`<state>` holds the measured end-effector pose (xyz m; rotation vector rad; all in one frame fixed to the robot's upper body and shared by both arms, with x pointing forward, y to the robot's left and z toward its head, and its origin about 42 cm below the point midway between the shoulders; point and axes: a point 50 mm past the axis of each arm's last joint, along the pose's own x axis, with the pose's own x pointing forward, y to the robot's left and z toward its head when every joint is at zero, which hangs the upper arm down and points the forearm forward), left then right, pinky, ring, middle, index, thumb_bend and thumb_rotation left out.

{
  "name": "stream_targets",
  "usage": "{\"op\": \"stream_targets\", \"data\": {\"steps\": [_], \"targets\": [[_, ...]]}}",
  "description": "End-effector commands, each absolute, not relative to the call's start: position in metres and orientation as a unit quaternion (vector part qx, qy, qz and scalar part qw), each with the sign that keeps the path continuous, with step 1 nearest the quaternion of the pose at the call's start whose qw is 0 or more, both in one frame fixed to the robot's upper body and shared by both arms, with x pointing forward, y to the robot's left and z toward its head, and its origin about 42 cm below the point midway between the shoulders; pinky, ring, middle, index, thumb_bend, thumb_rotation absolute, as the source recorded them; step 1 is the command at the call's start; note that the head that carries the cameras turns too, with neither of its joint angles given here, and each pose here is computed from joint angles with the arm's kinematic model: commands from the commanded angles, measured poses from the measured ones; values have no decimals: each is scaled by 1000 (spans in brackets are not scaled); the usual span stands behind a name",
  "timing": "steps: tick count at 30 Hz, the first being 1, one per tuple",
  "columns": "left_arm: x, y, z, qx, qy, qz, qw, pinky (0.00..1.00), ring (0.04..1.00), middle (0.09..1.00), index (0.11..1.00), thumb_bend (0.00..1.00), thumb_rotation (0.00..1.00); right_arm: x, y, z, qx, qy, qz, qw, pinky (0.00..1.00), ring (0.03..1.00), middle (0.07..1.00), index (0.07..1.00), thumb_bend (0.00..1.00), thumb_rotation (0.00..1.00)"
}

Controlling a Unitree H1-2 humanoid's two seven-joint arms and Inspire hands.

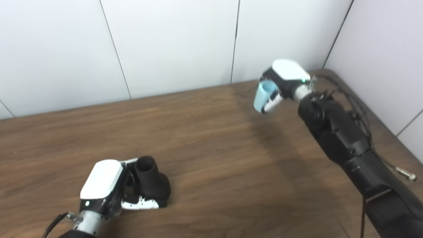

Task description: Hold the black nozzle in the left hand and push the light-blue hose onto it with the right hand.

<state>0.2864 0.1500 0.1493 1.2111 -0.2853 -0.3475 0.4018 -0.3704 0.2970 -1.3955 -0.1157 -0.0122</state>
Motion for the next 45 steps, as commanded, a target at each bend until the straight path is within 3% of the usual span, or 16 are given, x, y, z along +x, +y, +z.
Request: {"op": "stream_targets", "data": {"steps": [1, 4, 7, 12, 14, 19, 23, 27, 28, 31, 45], "targets": [[277, 149, 132, 578, -93, -193, 788, 295, 398, 403, 503, 521, 0, 395, -366, 325, -639, -101, -16, 763, 331, 391, 512, 519, 496, 0], [276, 145, 131, 578, -92, -194, 787, 275, 381, 396, 501, 520, 0, 372, -346, 336, -598, -118, -12, 793, 334, 393, 519, 504, 497, 0], [275, 141, 130, 579, -88, -195, 787, 271, 377, 445, 490, 524, 0, 348, -327, 343, -571, -141, 3, 809, 345, 389, 508, 507, 498, 0], [274, 136, 129, 578, -87, -197, 787, 279, 383, 396, 495, 521, 0, 315, -294, 342, -572, -179, 28, 800, 386, 395, 513, 487, 501, 0], [273, 134, 129, 577, -88, -196, 788, 277, 376, 455, 487, 525, 0, 304, -283, 339, -559, -198, 48, 804, 387, 398, 520, 482, 500, 0], [272, 131, 128, 580, -84, -196, 786, 275, 376, 475, 485, 527, 0, 281, -259, 336, -521, -243, 76, 814, 351, 395, 524, 490, 498, 0], [271, 128, 129, 582, -82, -195, 785, 283, 389, 401, 497, 521, 0, 265, -243, 337, -503, -270, 97, 815, 328, 397, 525, 500, 496, 0], [271, 126, 128, 584, -78, -197, 784, 268, 374, 471, 485, 527, 0, 252, -230, 336, -496, -306, 112, 805, 310, 397, 521, 512, 495, 0], [270, 125, 128, 584, -77, -198, 783, 266, 375, 426, 492, 523, 0, 251, -229, 335, -494, -309, 112, 805, 310, 394, 517, 520, 494, 0], [270, 124, 128, 587, -75, -201, 781, 268, 380, 400, 496, 521, 0, 244, -221, 333, -484, -315, 114, 808, 306, 386, 509, 543, 491, 0], [270, 123, 128, 589, -69, -204, 779, 278, 395, 398, 499, 521, 0, 241, -194, 312, -475, -313, 114, 815, 296, 404, 522, 521, 493, 0]]}}
